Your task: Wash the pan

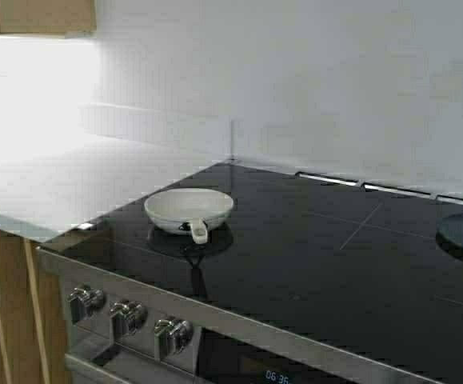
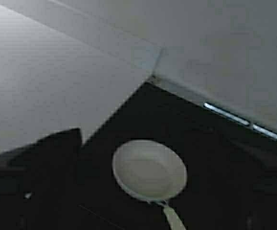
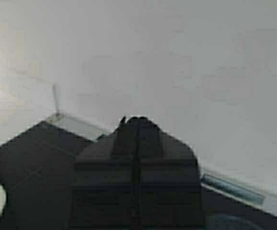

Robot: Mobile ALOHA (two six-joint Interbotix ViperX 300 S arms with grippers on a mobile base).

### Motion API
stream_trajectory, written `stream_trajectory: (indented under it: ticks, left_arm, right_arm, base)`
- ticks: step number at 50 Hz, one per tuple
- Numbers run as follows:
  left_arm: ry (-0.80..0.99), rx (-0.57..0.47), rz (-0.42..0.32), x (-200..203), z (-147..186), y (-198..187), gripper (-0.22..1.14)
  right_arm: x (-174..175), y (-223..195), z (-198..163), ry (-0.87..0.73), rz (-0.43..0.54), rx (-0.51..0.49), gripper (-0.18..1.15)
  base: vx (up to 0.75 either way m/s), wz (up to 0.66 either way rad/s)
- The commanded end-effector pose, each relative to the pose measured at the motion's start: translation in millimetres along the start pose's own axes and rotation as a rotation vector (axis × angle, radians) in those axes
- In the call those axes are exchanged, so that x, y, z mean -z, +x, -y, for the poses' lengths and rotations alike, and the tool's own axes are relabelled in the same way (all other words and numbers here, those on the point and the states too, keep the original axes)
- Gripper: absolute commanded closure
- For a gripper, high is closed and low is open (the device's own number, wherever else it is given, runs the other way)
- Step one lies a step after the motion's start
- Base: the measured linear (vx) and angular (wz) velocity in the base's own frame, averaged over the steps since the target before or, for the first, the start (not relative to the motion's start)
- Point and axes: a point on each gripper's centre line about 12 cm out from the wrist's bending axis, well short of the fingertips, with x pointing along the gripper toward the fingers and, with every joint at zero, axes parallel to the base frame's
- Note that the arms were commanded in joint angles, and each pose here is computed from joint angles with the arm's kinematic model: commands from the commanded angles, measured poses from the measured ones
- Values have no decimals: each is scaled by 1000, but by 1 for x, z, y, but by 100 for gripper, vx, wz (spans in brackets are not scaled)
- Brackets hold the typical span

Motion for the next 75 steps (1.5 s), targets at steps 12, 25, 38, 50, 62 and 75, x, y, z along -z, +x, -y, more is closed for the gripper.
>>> stream_trajectory:
  ticks: [12,25,38,50,62,75]
  left_arm:
    - [-97,109,-75,35,23,33,-8]
    - [-174,130,-159,81,20,64,-8]
    - [-246,157,-268,143,16,112,-8]
    - [-454,204,-316,205,13,150,-8]
    - [-590,233,-359,254,9,180,-8]
    - [-748,260,-326,272,7,201,-8]
  right_arm:
    - [-6,3,0,6,12,-2,91]
    - [-5,2,0,6,8,-2,91]
    - [-4,2,0,5,8,-2,91]
    - [-4,2,0,5,6,-2,91]
    - [-3,2,-1,3,3,-3,91]
    - [-2,2,0,0,0,-3,91]
  base:
    - [0,0]
    - [0,0]
    - [0,0]
    - [0,0]
    - [0,0]
    - [0,0]
